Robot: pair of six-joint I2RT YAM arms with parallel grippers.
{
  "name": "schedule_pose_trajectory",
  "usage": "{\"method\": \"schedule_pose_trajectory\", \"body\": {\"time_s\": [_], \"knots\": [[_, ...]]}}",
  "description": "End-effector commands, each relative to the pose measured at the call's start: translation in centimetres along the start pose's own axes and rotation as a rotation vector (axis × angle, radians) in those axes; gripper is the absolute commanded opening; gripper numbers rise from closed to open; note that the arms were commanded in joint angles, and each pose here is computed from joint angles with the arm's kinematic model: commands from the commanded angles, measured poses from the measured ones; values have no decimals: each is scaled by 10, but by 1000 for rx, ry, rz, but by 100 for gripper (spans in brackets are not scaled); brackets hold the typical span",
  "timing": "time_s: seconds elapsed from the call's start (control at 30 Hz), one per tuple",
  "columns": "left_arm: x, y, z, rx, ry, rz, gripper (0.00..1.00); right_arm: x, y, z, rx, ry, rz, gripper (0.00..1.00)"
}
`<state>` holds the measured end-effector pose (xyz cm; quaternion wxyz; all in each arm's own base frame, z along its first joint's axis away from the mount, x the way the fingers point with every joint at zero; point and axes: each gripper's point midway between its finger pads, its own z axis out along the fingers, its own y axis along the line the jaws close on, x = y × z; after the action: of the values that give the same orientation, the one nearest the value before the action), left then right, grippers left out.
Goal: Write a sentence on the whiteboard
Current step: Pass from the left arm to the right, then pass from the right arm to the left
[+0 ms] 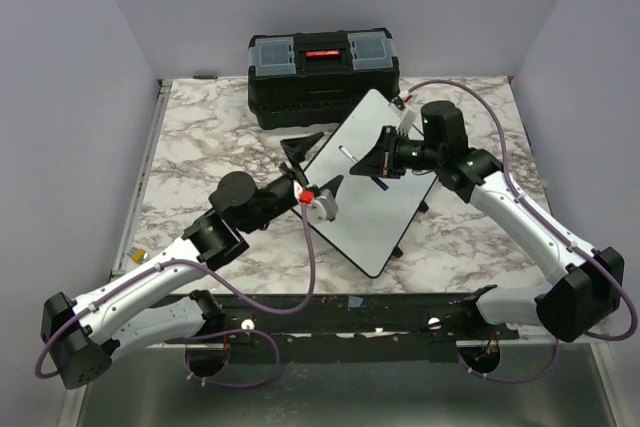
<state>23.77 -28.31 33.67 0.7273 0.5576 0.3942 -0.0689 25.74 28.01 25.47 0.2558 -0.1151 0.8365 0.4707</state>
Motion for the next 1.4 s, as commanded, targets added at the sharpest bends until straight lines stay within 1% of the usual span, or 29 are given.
{"method": "schedule_pose_trajectory", "body": {"time_s": [0.0,0.07,0.13,0.23,0.33,0.43,0.5,0.6,0.7,0.77,0.87,0.97,1.13,1.27,1.37], "knots": [[-15,71,-20,-358,-20,-273,99,-51,19,-13,-17,-290,-32,1],[-15,88,-26,-445,3,-398,98,-64,31,-19,-68,-376,-45,1],[-18,96,-26,-466,9,-497,99,-78,45,-26,-138,-466,-64,1],[-30,99,-26,-471,-57,-643,99,-91,62,-36,-241,-574,-79,1],[-51,93,-27,-386,-156,-823,98,-101,75,-49,-339,-685,-86,0],[-67,89,-29,-311,-208,-940,98,-107,84,-62,-410,-778,-94,1],[-73,89,-30,-270,-217,-1006,98,-110,89,-71,-455,-832,-106,1],[-82,84,-28,-167,-209,-1124,98,-113,98,-83,-520,-899,-132,1],[-91,76,-23,-37,-234,-1225,98,-115,111,-91,-585,-921,-177,1],[-96,69,-19,56,-250,-1268,96,-115,120,-96,-632,-936,-201,1],[-94,61,-7,156,-243,-1329,86,-114,129,-106,-698,-967,-230,1],[-89,53,4,218,-237,-1349,81,-111,136,-116,-760,-1000,-241,1],[-91,45,14,303,-274,-1367,74,-106,133,-132,-870,-1078,-195,1],[-94,41,20,341,-289,-1373,71,-108,130,-130,-859,-1081,-183,1],[-94,34,28,359,-274,-1380,69,-110,131,-128,-855,-1073,-182,1]]}}
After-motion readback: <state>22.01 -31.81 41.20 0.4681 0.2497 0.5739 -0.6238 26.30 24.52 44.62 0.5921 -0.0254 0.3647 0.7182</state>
